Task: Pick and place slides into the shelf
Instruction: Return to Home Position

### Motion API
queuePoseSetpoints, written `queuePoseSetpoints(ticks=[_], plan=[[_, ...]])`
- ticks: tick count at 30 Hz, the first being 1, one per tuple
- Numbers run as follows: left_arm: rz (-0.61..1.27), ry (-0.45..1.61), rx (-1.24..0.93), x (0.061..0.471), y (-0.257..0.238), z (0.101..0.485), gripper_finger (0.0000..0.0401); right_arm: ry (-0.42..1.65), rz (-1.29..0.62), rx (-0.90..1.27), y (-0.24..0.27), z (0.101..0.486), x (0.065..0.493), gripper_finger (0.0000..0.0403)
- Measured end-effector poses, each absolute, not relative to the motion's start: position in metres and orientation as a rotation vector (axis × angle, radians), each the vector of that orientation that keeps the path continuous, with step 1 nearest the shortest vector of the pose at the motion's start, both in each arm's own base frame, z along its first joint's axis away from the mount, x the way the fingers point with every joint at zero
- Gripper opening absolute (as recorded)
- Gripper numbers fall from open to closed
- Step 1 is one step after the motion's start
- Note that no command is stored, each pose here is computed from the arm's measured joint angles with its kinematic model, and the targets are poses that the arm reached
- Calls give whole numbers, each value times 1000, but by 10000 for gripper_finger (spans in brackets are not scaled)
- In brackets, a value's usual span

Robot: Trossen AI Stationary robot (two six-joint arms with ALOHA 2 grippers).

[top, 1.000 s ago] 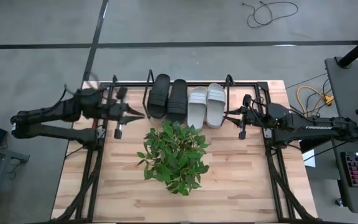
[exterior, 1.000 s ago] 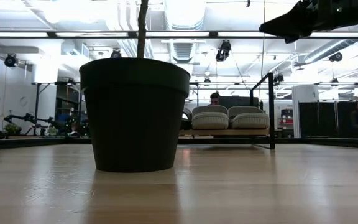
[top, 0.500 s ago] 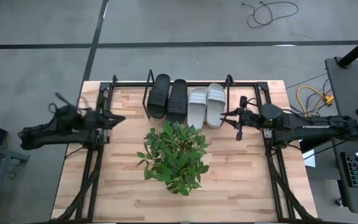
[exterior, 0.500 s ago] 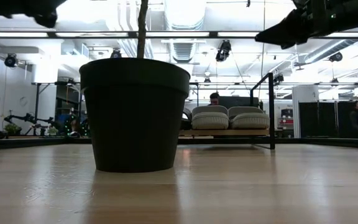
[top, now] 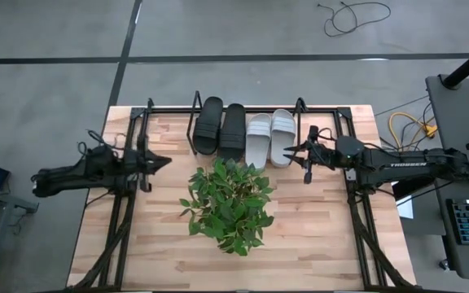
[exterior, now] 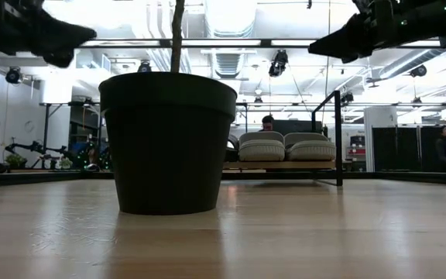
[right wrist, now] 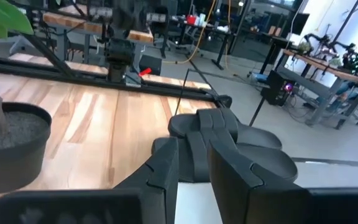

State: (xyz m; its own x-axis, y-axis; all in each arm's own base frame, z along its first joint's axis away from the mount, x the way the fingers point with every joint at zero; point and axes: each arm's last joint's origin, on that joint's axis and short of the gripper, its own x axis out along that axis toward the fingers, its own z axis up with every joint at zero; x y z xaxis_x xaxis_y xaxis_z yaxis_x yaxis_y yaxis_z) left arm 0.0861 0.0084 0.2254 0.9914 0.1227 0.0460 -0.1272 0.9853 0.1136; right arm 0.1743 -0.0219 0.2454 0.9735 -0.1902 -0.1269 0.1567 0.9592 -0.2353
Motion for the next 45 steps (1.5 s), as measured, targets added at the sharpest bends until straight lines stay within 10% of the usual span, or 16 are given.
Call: queuePoseSetpoints(ticks=[30,45], plan=[[60,25,66,96,-9,176,0,-6,122,-93,8,259,149,25],[60,6,123,95,-9,179,0,-83,104,-67,18,206,102,9]])
